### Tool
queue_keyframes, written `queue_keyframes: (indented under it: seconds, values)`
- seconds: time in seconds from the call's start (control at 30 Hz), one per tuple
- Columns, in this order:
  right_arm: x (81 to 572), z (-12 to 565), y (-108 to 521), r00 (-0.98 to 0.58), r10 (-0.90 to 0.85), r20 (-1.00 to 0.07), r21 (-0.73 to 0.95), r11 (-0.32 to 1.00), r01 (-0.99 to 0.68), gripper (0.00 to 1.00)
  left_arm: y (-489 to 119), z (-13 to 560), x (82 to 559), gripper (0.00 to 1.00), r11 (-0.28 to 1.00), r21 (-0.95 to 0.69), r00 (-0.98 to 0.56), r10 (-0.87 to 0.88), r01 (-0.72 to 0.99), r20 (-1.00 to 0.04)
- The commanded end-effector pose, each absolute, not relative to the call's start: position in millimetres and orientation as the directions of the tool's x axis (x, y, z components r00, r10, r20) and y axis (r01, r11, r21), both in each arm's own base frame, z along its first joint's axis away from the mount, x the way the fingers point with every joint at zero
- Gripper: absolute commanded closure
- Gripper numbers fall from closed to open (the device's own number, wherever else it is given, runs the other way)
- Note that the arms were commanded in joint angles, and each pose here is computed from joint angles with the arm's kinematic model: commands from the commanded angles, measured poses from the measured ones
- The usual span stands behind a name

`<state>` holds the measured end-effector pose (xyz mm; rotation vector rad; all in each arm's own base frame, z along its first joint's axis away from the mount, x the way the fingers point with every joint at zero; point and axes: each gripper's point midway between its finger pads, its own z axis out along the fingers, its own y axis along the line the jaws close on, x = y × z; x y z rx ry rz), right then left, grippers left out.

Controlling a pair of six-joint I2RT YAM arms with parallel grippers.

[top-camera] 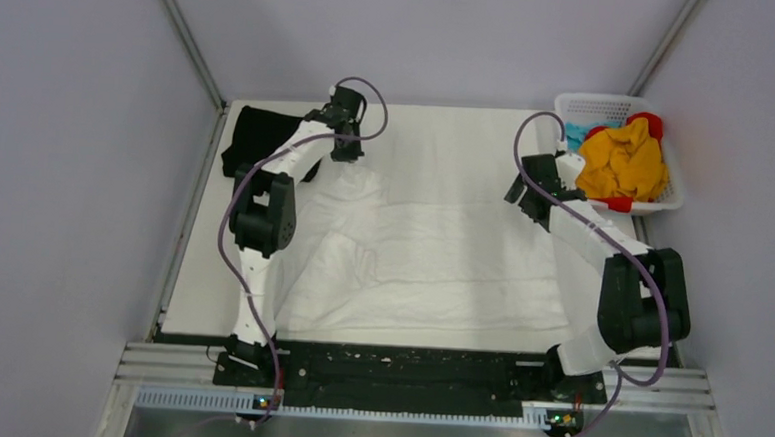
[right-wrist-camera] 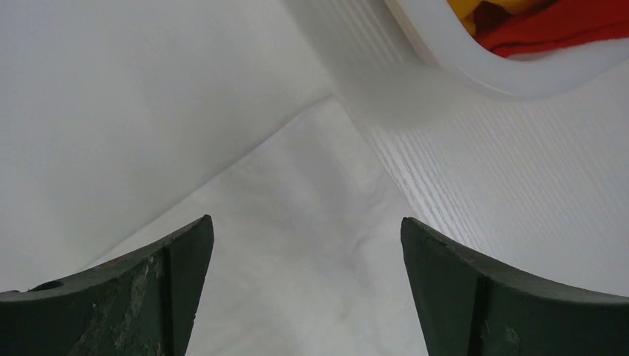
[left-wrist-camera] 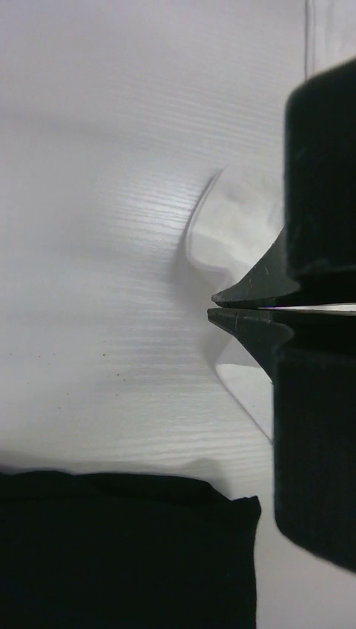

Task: Fold and stack the t-shirts
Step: Grab the side of the flattened tshirt furthest away from the robot with both arms

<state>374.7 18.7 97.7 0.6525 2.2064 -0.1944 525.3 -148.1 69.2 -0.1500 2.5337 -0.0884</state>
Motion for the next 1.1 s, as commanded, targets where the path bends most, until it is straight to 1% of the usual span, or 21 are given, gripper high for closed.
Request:
queue_keyframes:
  seconds: [0.0,0.17,0.33,0.47,0.5,0.63,0.8,0.97,1.07]
  values:
    - [400.7,102.1,11.5,-0.524,0.376,-0.765,0.036,0.836,0.547,0.06,-149.1,117.0,524.9,1.00,0.986,-0.139,-0.744,-0.160,-0.091,-0.648]
    - [419.5,76.5,8.3,-0.557,0.370,-0.743,-0.028,0.815,0.579,0.09,-154.8,108.7,510.7,1.00,0.982,-0.171,-0.779,-0.171,-0.083,-0.603]
    - [440.0,57.2,2.0,-0.566,0.389,-0.727,-0.055,0.788,0.613,0.16,-155.6,102.2,505.2,1.00,0.980,-0.175,-0.796,-0.180,-0.094,-0.578]
    - [444.4,38.6,-1.7,-0.585,0.400,-0.705,-0.084,0.772,0.630,0.20,-157.7,104.7,498.6,1.00,0.976,-0.198,-0.795,-0.191,-0.091,-0.576]
    - [443.8,34.9,-0.9,-0.596,0.405,-0.694,-0.087,0.774,0.627,0.24,-157.7,105.1,497.1,1.00,0.975,-0.202,-0.794,-0.192,-0.090,-0.576]
    - [433.2,30.2,-1.8,-0.608,0.418,-0.676,-0.097,0.767,0.634,0.30,-156.5,109.4,492.0,1.00,0.974,-0.207,-0.792,-0.198,-0.093,-0.578]
    - [422.3,39.0,-12.1,-0.588,0.414,-0.695,-0.115,0.744,0.659,0.47,-155.2,113.5,484.4,1.00,0.973,-0.210,-0.788,-0.200,-0.092,-0.582]
    - [421.2,43.8,-19.0,-0.569,0.424,-0.704,-0.109,0.728,0.677,0.70,-155.0,120.3,474.6,1.00,0.969,-0.230,-0.781,-0.209,-0.085,-0.589]
    - [424.8,41.9,-15.7,-0.575,0.429,-0.697,-0.100,0.736,0.670,0.82,-156.9,123.5,466.4,1.00,0.965,-0.252,-0.779,-0.214,-0.074,-0.590]
